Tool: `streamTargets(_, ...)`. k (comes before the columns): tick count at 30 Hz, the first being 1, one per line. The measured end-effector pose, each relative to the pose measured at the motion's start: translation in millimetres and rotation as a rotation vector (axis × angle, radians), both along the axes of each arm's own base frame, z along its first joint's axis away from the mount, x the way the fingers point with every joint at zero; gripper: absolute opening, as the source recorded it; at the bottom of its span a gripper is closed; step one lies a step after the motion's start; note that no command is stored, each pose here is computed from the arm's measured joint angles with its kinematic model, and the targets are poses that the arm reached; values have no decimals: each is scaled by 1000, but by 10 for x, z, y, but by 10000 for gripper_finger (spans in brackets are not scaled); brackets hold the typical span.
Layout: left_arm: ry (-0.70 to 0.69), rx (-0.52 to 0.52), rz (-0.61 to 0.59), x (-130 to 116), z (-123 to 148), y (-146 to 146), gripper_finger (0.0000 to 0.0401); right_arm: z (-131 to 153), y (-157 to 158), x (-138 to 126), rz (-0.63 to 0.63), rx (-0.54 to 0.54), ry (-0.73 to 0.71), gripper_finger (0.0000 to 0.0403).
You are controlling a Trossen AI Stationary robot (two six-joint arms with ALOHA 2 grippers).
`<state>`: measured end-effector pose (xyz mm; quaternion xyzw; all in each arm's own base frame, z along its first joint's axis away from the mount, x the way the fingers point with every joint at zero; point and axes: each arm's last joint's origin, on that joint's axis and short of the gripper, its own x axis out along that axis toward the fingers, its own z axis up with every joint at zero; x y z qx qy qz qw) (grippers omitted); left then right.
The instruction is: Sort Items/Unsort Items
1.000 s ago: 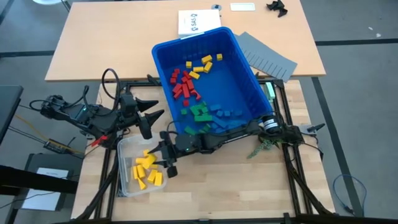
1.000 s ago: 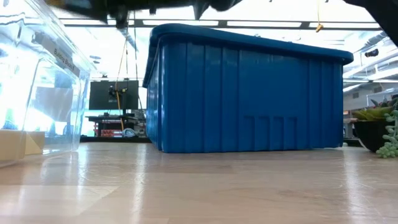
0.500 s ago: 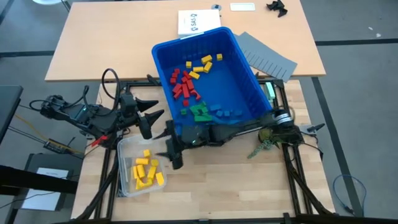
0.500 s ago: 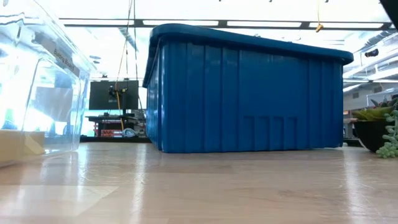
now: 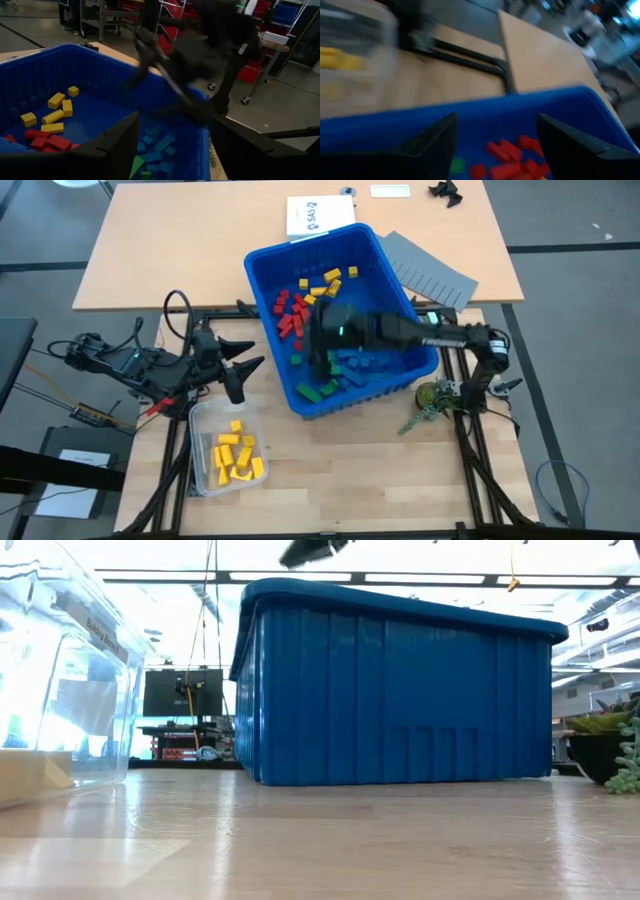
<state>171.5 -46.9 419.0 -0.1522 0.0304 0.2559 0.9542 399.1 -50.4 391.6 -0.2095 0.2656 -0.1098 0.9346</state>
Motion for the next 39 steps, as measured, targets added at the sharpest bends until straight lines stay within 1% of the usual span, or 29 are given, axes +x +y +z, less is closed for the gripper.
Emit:
streamTargets(2,2,1,0,0,-2,0,248,-13,-265,-34,-65,1,4,268)
streamTargets(5,2,1,0,0,-2,0,248,-111,-664,-38,-139,17,12,280)
streamTargets(8,2,1,0,0,-2,0,248,-279,-1038,-38,-216,45,39,303)
streamTargets(11,2,1,0,0,-1,0,248,-431,-1368,-38,-282,108,18,325)
streamTargets(16,1,0,0,0,-1,0,248,-736,-1813,-9,-363,172,-2,339)
streamTargets(20,2,1,0,0,-2,0,248,-978,-2087,17,-410,178,-8,335)
streamTargets(24,2,1,0,0,-2,0,248,-1188,-2298,19,-447,180,-3,328)
streamTargets(27,1,1,0,0,-1,0,248,-1260,-2446,-18,-473,174,-21,327)
streamTargets(33,1,1,0,0,-1,0,248,-1400,-2742,-166,-511,201,-33,326)
streamTargets(35,2,1,0,0,-1,0,248,-1445,-2826,-200,-511,206,-43,325)
streamTargets(39,3,1,0,-1,-3,0,248,-1646,-2988,-271,-449,239,-8,325)
